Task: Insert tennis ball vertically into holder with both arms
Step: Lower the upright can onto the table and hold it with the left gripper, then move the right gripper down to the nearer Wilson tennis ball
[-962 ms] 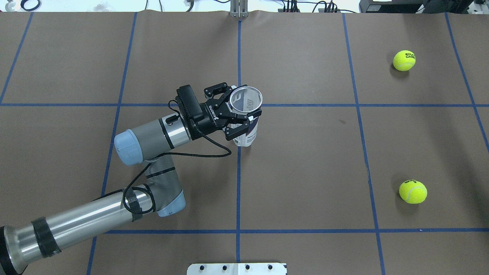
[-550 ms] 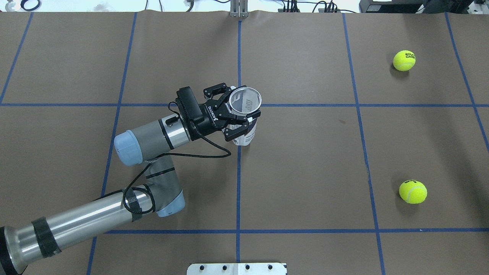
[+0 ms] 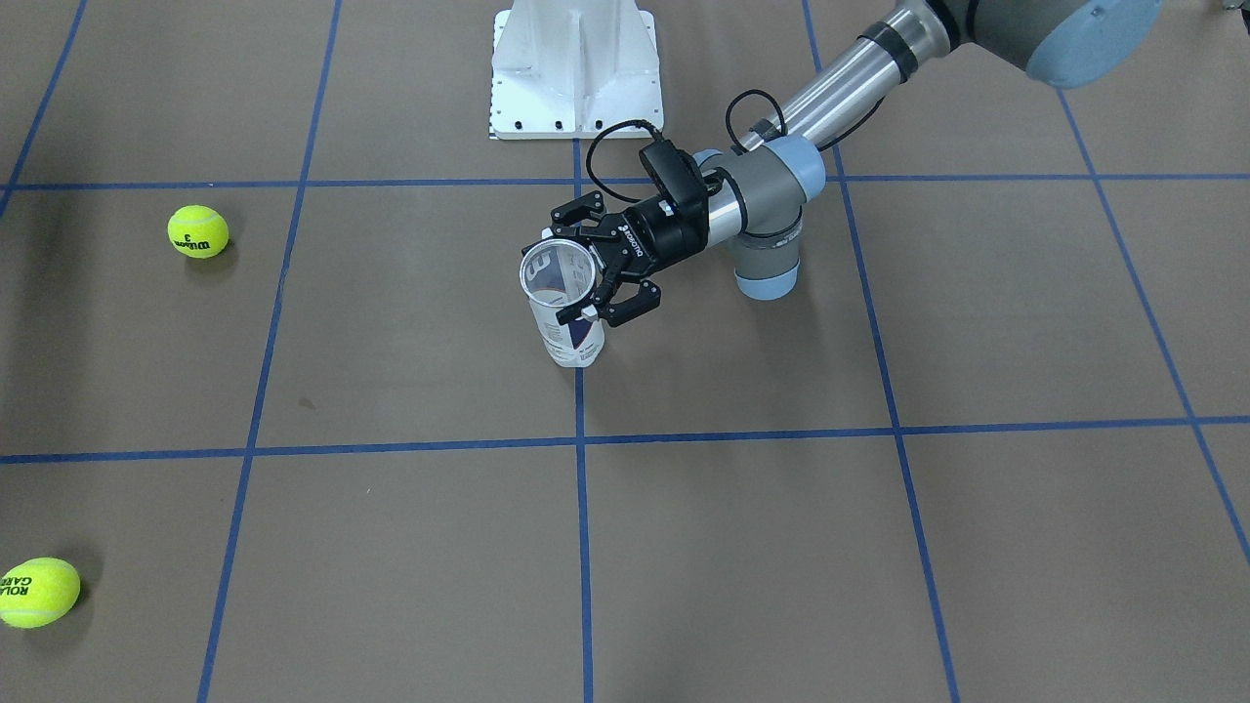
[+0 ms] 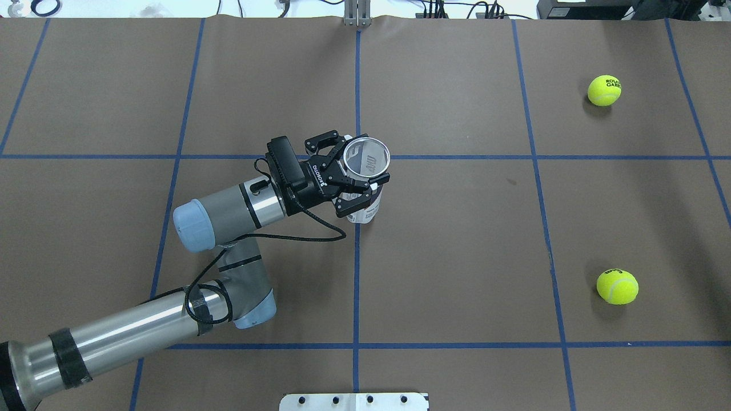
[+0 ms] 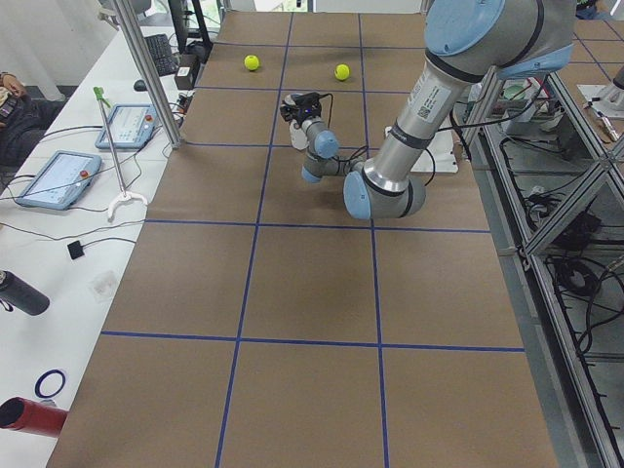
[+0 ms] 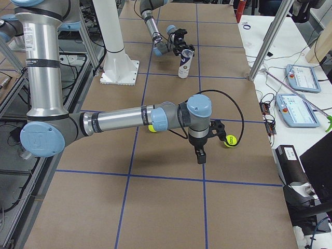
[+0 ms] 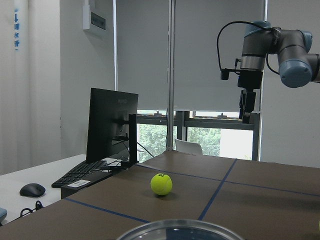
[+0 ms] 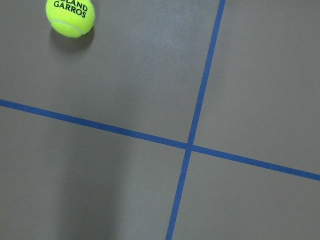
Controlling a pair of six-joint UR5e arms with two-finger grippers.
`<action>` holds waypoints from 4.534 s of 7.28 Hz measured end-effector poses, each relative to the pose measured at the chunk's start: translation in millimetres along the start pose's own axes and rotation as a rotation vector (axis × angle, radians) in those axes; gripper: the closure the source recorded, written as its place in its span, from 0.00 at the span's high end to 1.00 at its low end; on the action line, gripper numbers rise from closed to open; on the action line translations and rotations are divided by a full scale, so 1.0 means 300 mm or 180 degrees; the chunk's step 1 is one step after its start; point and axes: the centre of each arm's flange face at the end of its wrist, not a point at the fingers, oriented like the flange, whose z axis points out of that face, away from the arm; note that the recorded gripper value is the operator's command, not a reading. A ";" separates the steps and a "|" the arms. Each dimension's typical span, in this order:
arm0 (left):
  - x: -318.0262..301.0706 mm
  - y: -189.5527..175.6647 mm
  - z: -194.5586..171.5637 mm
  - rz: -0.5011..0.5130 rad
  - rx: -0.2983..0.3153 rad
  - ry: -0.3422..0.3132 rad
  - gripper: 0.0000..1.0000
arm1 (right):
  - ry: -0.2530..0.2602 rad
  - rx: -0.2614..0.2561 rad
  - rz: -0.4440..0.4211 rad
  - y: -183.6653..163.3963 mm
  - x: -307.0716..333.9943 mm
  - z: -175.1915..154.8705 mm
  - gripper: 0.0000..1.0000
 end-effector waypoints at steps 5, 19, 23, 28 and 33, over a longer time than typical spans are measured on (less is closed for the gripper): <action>0.009 0.010 -0.002 -0.0009 -0.0015 0.0009 0.99 | 0.0000 0.0006 -0.0005 -0.001 -0.002 -0.003 1.00; 0.023 0.092 -0.057 -0.0023 -0.0163 0.0010 0.90 | -0.0236 0.0070 0.0295 -0.020 -0.100 -0.039 1.00; 0.028 0.090 -0.054 -0.0025 -0.0156 0.0016 0.90 | -0.0551 0.0147 0.0811 -0.065 -0.612 -0.019 1.00; 0.031 0.083 -0.047 -0.0023 -0.0142 0.0022 0.90 | -0.0299 0.0101 0.1015 0.293 -1.105 0.084 1.00; 0.031 0.083 -0.045 -0.0023 -0.0145 0.0021 0.90 | -0.0238 0.0282 0.0834 0.569 -1.045 0.234 1.00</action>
